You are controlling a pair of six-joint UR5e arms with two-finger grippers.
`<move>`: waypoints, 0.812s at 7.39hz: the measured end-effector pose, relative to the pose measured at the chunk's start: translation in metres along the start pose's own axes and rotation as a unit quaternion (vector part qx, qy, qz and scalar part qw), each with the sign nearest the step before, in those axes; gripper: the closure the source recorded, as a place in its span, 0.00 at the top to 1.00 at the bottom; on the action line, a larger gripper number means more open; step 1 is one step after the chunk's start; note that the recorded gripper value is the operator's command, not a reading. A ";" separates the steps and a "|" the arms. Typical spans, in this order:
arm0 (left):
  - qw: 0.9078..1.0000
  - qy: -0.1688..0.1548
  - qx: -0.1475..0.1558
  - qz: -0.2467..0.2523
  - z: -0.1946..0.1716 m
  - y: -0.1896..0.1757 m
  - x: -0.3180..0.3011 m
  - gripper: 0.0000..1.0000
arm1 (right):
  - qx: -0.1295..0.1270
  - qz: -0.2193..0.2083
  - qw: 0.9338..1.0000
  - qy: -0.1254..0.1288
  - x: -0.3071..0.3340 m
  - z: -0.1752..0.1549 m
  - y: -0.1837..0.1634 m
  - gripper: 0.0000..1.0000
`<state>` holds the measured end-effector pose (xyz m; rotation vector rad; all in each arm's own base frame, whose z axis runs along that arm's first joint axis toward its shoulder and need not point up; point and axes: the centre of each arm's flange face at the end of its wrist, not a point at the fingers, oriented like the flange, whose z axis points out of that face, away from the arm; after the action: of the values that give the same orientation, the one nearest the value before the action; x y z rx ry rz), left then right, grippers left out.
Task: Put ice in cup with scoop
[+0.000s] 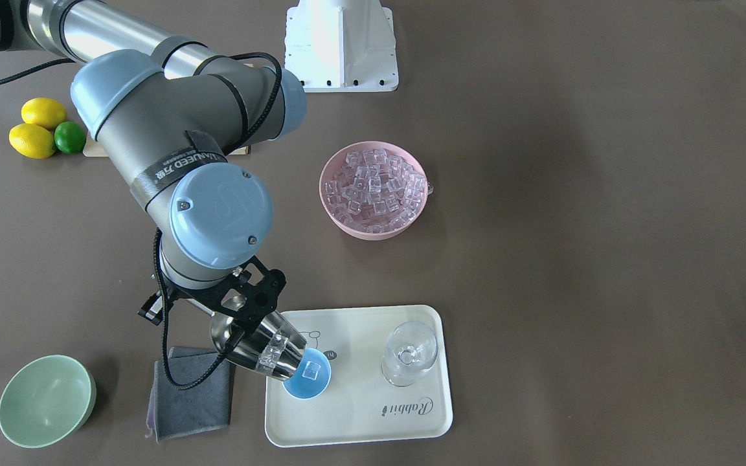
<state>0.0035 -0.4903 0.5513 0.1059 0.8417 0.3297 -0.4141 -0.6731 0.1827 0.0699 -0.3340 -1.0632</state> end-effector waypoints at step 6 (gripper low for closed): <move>0.993 0.002 -0.011 -0.119 0.011 0.039 -0.111 0.99 | -0.044 -0.043 0.997 0.047 -0.005 -0.005 -0.014 0.00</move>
<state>-0.0665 -0.4894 0.6471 -0.0161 0.8454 0.1141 -0.4269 -0.6758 0.1739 0.0559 -0.2000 -1.1548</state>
